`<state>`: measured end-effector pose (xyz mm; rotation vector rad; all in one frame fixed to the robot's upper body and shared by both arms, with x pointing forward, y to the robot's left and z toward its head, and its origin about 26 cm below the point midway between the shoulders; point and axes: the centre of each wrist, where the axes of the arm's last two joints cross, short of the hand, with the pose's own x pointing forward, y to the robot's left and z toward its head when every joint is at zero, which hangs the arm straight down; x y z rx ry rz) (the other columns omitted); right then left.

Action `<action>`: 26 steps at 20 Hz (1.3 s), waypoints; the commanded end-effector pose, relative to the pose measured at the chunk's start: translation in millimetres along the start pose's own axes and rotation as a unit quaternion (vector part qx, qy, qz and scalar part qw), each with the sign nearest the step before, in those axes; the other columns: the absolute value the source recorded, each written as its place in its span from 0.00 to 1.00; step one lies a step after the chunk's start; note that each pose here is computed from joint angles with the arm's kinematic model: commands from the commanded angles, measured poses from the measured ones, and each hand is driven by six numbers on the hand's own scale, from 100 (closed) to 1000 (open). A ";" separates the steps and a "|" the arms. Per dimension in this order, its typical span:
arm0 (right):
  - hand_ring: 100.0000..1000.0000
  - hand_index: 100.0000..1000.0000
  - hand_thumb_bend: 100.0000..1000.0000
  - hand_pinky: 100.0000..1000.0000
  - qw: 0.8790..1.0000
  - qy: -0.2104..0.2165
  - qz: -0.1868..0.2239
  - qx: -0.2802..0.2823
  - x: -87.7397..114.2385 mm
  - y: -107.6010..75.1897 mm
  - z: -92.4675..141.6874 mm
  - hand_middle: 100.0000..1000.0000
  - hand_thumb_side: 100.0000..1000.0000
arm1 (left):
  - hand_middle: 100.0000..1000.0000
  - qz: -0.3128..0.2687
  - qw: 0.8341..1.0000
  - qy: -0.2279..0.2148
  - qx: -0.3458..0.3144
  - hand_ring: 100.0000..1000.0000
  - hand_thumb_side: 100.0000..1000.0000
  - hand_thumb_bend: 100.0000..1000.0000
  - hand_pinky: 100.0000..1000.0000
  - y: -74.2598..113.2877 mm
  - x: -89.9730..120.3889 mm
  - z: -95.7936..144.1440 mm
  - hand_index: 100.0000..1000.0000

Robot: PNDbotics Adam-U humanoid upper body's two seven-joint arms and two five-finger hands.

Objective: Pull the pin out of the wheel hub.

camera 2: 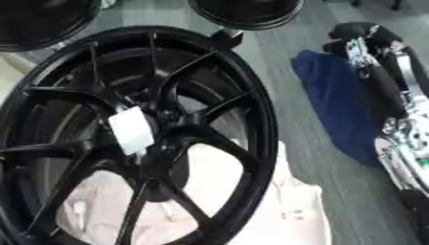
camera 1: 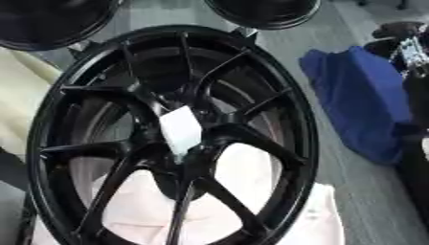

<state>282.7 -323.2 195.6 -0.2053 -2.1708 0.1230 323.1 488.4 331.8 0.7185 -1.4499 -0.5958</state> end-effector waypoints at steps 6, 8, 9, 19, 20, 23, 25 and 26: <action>0.64 0.65 0.01 0.80 1.000 -0.018 0.006 0.001 7.8 -3.0 -3.5 0.61 0.49 | 0.50 0.065 0.978 -0.065 0.188 0.50 0.75 0.16 0.90 15.6 26.3 11.7 0.65; 0.64 0.65 0.01 0.80 1.000 -0.018 0.005 0.001 7.9 -2.9 -3.7 0.61 0.48 | 0.49 0.095 0.966 -0.122 0.209 0.49 0.71 0.13 0.90 3.8 38.4 14.8 0.64; 0.64 0.65 0.01 0.80 1.000 -0.019 0.005 0.001 8.0 -2.7 -3.9 0.61 0.48 | 0.49 0.110 0.959 -0.149 0.215 0.49 0.70 0.13 0.90 -4.1 44.9 16.7 0.64; 0.63 0.65 0.01 0.80 0.999 -0.034 -0.004 0.005 10.2 -1.7 -7.1 0.61 0.47 | 0.50 0.264 0.889 -0.318 0.197 0.51 0.66 0.19 0.90 -104.7 95.1 50.9 0.65; 0.63 0.65 0.01 0.80 0.999 -0.035 -0.004 0.004 10.3 -1.7 -7.3 0.61 0.47 | 0.50 0.274 0.885 -0.323 0.194 0.51 0.66 0.20 0.90 -111.4 93.3 50.3 0.65; 0.63 0.65 0.01 0.80 0.999 -0.039 -0.008 0.003 10.7 -1.3 -8.0 0.61 0.47 | 0.51 0.292 0.878 -0.332 0.186 0.52 0.66 0.17 0.91 -131.0 85.9 47.3 0.66; 0.63 0.65 0.01 0.80 0.999 -0.041 -0.010 0.003 11.0 -0.7 -8.6 0.61 0.47 | 0.51 0.306 0.872 -0.335 0.183 0.52 0.66 0.16 0.91 -143.9 81.1 45.3 0.67; 0.63 0.65 0.01 0.80 0.999 -0.041 -0.011 0.003 11.1 -0.4 -8.8 0.61 0.47 | 0.51 0.314 0.869 -0.336 0.183 0.52 0.66 0.16 0.91 -150.0 79.0 44.6 0.67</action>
